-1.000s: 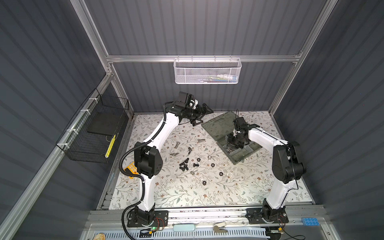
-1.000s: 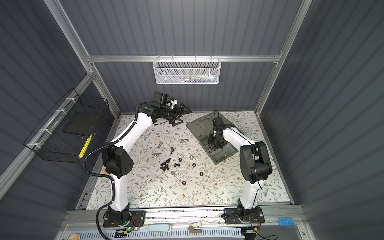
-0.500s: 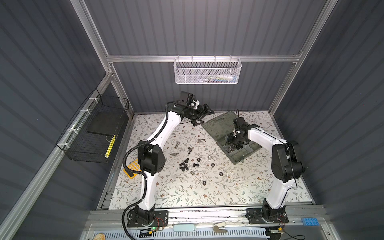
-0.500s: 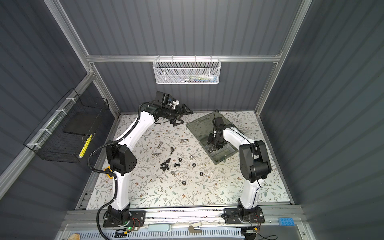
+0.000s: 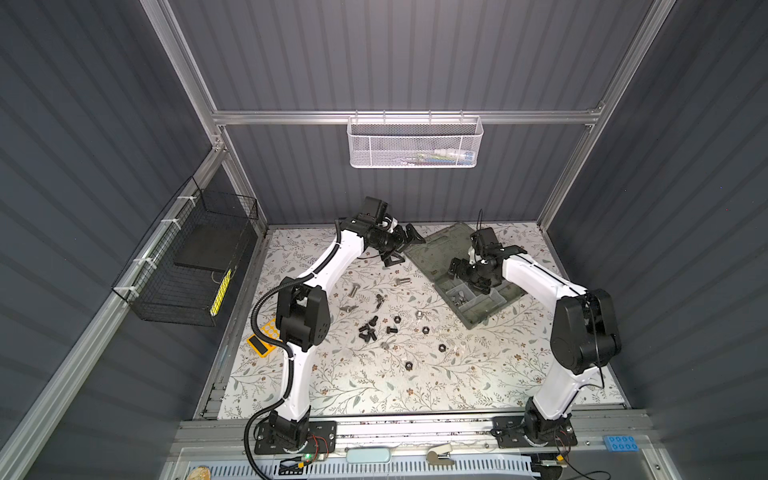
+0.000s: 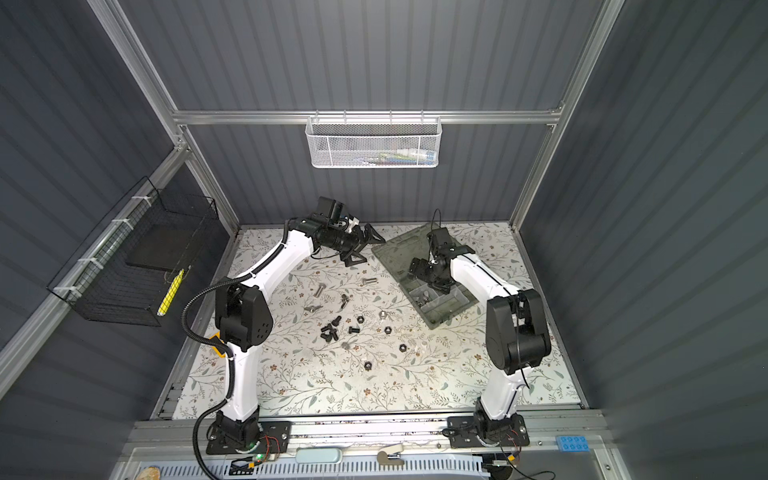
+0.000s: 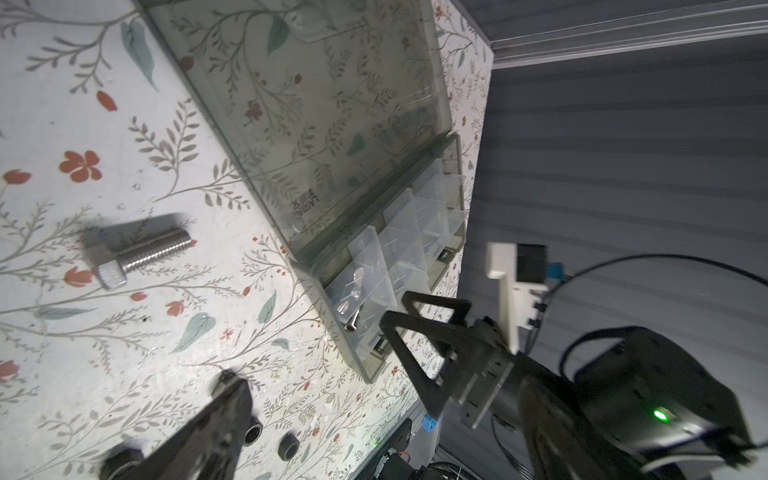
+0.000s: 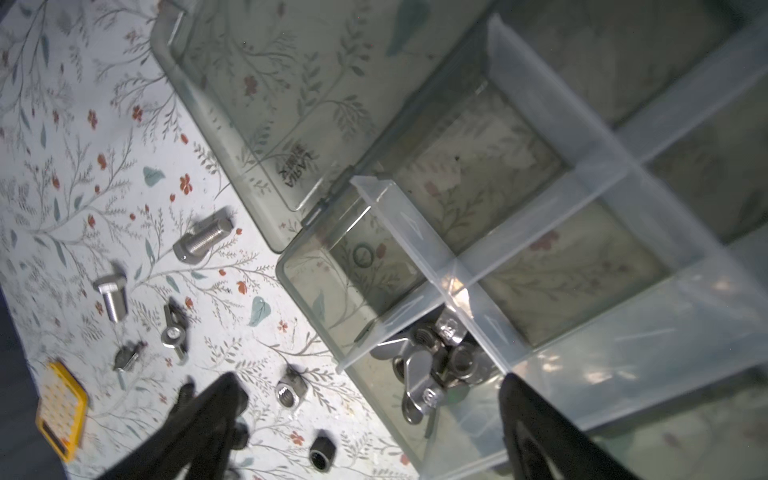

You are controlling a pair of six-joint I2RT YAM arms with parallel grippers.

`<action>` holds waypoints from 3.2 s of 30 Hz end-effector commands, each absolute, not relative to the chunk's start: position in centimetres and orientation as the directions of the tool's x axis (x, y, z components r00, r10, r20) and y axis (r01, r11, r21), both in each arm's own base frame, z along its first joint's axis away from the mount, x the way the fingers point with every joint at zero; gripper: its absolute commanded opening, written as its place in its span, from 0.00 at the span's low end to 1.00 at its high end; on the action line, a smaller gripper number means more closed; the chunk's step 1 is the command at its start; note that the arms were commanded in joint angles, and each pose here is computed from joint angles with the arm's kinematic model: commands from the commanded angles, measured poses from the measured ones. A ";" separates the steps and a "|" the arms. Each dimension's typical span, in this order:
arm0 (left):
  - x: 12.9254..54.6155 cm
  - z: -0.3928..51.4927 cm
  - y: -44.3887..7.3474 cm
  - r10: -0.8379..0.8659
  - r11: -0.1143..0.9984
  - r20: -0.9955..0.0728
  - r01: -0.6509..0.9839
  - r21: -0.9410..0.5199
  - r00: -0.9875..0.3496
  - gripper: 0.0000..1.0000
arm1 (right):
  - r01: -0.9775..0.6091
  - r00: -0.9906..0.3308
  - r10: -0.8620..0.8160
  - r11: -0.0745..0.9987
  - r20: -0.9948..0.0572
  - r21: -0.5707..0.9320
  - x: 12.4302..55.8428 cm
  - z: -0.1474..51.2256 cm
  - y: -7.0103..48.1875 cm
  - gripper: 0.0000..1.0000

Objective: Sort the screws and nuts into containers
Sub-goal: 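Move both grippers back over the parts pile, then lower the left gripper and grasp a silver wing nut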

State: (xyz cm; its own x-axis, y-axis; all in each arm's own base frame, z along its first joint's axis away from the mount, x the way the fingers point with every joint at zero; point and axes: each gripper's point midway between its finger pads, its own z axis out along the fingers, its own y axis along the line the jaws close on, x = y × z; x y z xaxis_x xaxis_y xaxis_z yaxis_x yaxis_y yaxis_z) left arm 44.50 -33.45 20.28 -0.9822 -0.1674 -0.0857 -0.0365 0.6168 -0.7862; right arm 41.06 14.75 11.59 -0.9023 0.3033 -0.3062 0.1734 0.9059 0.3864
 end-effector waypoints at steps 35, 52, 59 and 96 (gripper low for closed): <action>38.9 3.7 -23.4 -0.043 0.919 -0.193 0.037 -0.393 -0.980 0.73 | -0.322 -0.746 -0.047 0.899 -0.665 0.298 35.2 11.0 26.3 0.99; 38.0 -0.5 -22.4 -0.087 0.921 -0.174 -0.013 -0.389 -0.981 0.52 | -0.350 -0.739 -0.051 0.881 -0.672 0.318 34.2 9.5 28.0 0.99; 36.9 -0.7 -21.6 -0.098 0.929 -0.157 -0.034 -0.367 -0.983 0.51 | -0.338 -0.730 -0.049 0.893 -0.681 0.297 34.2 9.4 27.4 0.99; 34.6 -2.2 -21.7 -0.039 0.953 -0.184 0.019 -0.302 -0.982 0.24 | -0.310 -0.696 0.008 0.898 -0.718 0.311 33.9 10.9 26.1 0.99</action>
State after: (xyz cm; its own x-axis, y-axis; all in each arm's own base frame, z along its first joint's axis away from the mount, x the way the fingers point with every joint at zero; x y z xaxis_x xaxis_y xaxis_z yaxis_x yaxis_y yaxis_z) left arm 38.99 -24.39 2.73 -0.9367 -0.0713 -0.3428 0.0845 0.9041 -0.4189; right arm 33.70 26.59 10.51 -0.7105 -0.0121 -0.7036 -0.3268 0.8911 0.3147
